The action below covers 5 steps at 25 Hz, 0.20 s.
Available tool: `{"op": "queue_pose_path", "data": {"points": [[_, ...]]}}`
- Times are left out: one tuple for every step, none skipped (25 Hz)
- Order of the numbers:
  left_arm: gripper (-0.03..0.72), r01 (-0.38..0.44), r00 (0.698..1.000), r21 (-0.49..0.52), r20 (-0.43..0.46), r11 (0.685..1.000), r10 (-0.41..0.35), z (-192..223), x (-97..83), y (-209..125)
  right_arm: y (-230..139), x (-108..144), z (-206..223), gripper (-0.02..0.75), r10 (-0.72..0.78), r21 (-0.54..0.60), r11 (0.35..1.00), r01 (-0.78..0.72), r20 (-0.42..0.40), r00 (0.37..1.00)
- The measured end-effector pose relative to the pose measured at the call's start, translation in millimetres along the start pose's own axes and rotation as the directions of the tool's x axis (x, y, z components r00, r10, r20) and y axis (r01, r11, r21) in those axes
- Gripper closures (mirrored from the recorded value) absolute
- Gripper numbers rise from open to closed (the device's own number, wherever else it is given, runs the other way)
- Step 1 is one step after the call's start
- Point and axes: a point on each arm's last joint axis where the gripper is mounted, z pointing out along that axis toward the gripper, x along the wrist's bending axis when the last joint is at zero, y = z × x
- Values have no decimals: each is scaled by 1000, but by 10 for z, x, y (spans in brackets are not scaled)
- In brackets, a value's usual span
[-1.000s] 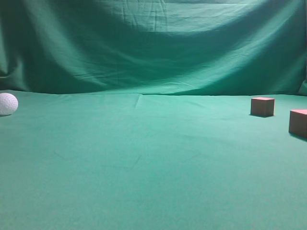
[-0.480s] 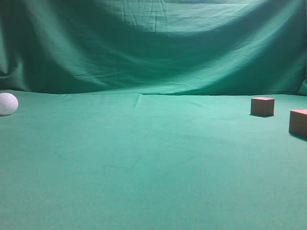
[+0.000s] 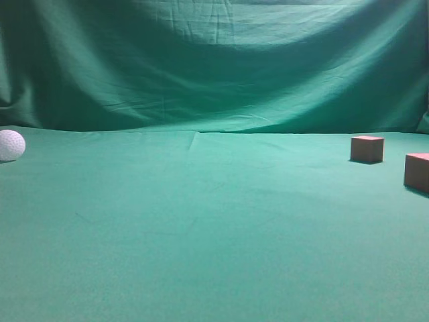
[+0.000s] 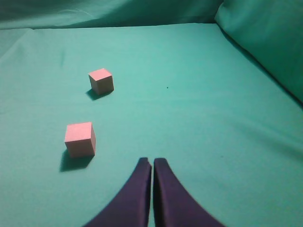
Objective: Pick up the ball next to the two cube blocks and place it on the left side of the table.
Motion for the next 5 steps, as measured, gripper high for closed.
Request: {"op": "queue_pose_path", "data": {"points": [[688, 0, 1000, 0, 0, 1000, 0, 0, 0, 0, 0, 0, 0, 738, 0, 0, 1000, 0, 0, 1000], [688, 0, 1000, 0, 0, 1000, 0, 0, 0, 0, 0, 0, 0, 738, 0, 0, 1000, 0, 0, 1000], [688, 0, 1000, 0, 0, 1000, 0, 0, 0, 0, 0, 0, 0, 738, 0, 0, 1000, 0, 0, 1000], [688, 0, 1000, 0, 0, 1000, 0, 0, 0, 0, 0, 0, 0, 738, -2, 0, 1000, 2, 0, 1000], [688, 0, 1000, 0, 0, 1000, 0, 0, 0, 0, 0, 0, 0, 738, -2, 0, 1000, 2, 0, 1000]]}}
